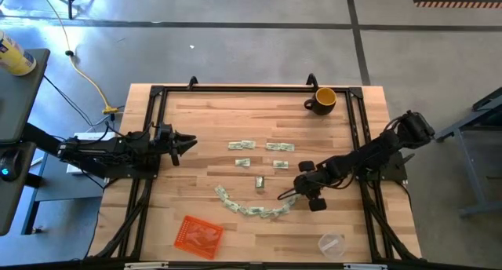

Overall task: Pick and place items into bin
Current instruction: Put the white stevia packet into the orange bin

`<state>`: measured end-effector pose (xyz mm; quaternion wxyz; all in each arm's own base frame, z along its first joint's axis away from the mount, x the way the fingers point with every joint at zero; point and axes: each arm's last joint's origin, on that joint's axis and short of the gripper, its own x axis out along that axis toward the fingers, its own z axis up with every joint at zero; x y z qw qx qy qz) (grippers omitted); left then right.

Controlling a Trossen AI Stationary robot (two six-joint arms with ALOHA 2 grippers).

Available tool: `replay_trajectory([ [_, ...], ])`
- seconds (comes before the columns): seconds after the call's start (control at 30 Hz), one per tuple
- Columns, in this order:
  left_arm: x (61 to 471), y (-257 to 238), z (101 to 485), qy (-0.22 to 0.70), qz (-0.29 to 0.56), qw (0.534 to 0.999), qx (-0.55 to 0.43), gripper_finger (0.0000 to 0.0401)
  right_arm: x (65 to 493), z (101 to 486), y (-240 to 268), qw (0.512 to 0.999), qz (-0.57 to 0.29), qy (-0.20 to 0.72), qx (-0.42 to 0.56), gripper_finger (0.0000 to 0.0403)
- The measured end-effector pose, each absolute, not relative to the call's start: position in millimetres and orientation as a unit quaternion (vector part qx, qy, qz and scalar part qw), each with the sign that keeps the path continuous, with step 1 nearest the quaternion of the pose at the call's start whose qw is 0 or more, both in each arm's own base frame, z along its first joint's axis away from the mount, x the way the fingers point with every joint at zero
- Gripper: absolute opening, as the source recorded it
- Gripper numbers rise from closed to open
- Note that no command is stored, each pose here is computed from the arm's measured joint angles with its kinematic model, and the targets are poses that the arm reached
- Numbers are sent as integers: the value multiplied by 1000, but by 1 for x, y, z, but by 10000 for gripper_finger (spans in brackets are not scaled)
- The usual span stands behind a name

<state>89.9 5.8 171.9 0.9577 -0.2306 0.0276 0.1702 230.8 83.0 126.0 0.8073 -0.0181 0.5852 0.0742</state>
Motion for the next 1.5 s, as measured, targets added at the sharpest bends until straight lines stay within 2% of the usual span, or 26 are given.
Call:
replay_trajectory([
  [0.07,90,6,172,28,170,958,-231,154,231,126,83,807,59,587,3,8],
  [0.23,90,6,172,27,170,958,-231,154,231,128,82,815,4,576,64,11],
  [0.43,90,6,172,28,170,958,-231,154,238,140,79,849,-51,516,96,5],
  [0.67,90,6,172,27,170,958,-231,154,251,148,72,864,-18,476,164,2],
  [0.83,90,6,172,28,170,958,-231,154,255,154,71,861,-4,482,161,1],
  [1.13,90,6,173,22,170,957,-233,154,290,213,70,893,23,435,116,1],
  [1.2,91,6,175,3,164,953,-254,154,293,216,62,888,15,445,112,1],
  [1.37,92,3,185,-47,100,915,-388,154,302,223,46,887,26,436,149,0],
  [1.5,92,4,187,-60,106,906,-404,154,320,229,42,889,25,430,157,0],
])
